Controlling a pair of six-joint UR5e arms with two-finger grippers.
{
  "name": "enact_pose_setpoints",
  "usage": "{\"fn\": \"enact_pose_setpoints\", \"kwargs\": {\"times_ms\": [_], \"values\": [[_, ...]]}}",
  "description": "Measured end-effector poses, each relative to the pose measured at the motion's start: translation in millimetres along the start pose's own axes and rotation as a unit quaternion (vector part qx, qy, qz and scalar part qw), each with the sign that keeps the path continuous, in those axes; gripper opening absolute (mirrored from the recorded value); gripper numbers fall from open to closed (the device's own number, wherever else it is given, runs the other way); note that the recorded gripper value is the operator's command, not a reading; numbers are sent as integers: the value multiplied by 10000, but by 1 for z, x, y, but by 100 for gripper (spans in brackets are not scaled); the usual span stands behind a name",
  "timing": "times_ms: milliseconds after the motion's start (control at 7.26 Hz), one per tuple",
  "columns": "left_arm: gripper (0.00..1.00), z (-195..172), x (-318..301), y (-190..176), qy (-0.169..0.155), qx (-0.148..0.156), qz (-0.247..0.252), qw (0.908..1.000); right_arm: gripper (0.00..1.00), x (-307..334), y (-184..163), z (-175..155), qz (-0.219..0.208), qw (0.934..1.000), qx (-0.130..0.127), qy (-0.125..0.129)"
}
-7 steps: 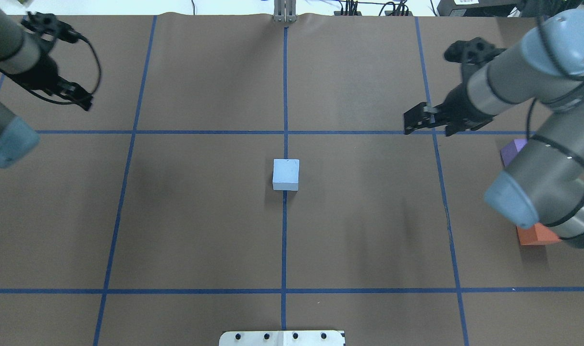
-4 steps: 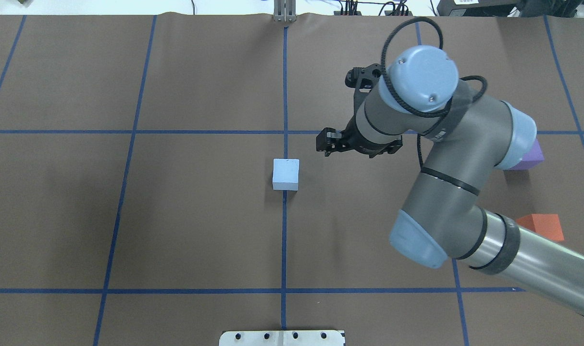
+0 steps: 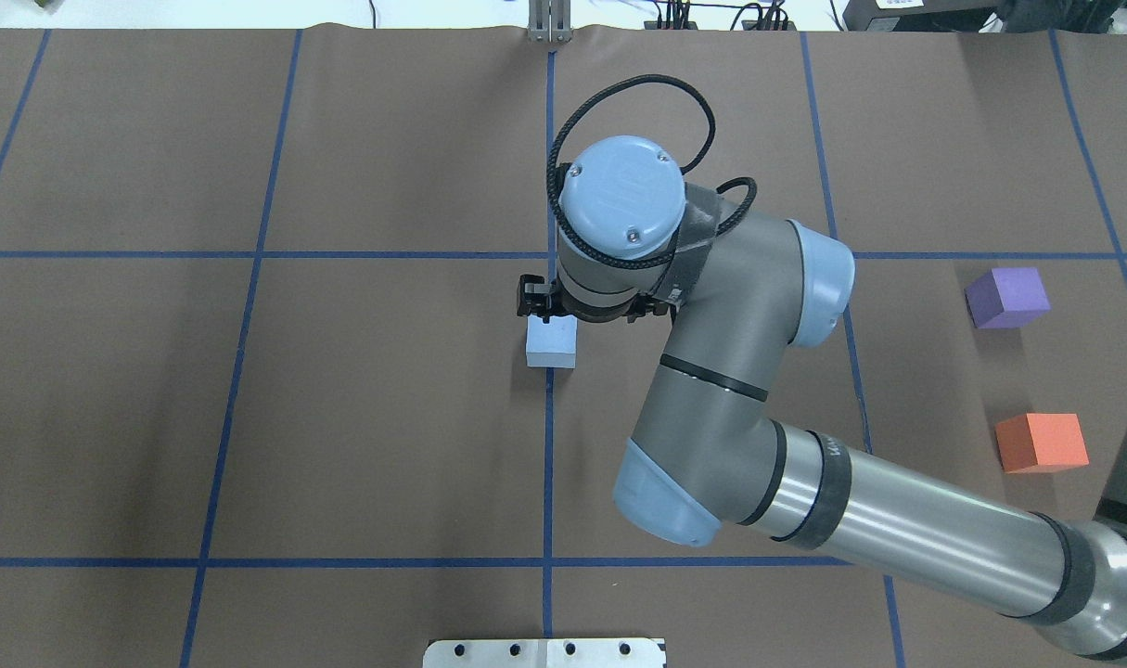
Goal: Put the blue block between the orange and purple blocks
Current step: 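Grasp the centered light-blue cube with the right gripper while the left arm withdraws, then lift the light-blue cube with the right gripper toward the purple cube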
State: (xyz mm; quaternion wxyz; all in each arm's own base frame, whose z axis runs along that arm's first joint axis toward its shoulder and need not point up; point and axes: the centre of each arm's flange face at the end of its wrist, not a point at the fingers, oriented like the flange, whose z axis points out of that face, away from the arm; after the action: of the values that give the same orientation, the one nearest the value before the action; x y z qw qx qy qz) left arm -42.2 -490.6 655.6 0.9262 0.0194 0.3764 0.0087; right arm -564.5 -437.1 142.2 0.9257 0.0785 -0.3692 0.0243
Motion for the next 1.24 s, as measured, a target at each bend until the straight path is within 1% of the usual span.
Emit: {"fn": "enact_pose_setpoints", "kwargs": {"times_ms": [275, 551, 688, 964, 1101, 1239], "values": [[100, -1, -1, 6, 36, -10, 19, 10000, 100, -16, -5, 32, -26, 10000, 45, -46], [100, 0, -2, 10, 45, -13, 22, 10000, 100, -18, -7, 48, -14, 10000, 53, -55], [100, 1, -3, 11, 46, -17, 27, 10000, 100, -18, -6, 54, -14, 10000, 34, -18], [100, 2, -2, 12, 47, -17, 35, 10000, 96, -17, -3, 69, -24, 9999, -1, 100], [100, 2, -2, 12, 47, -17, 38, 10000, 88, -16, -3, 75, -30, 9999, 5, 156], [100, 2, -2, 12, 48, -12, 42, 10000, 72, -16, -2, 81, -48, 9998, 55, 165]]}}
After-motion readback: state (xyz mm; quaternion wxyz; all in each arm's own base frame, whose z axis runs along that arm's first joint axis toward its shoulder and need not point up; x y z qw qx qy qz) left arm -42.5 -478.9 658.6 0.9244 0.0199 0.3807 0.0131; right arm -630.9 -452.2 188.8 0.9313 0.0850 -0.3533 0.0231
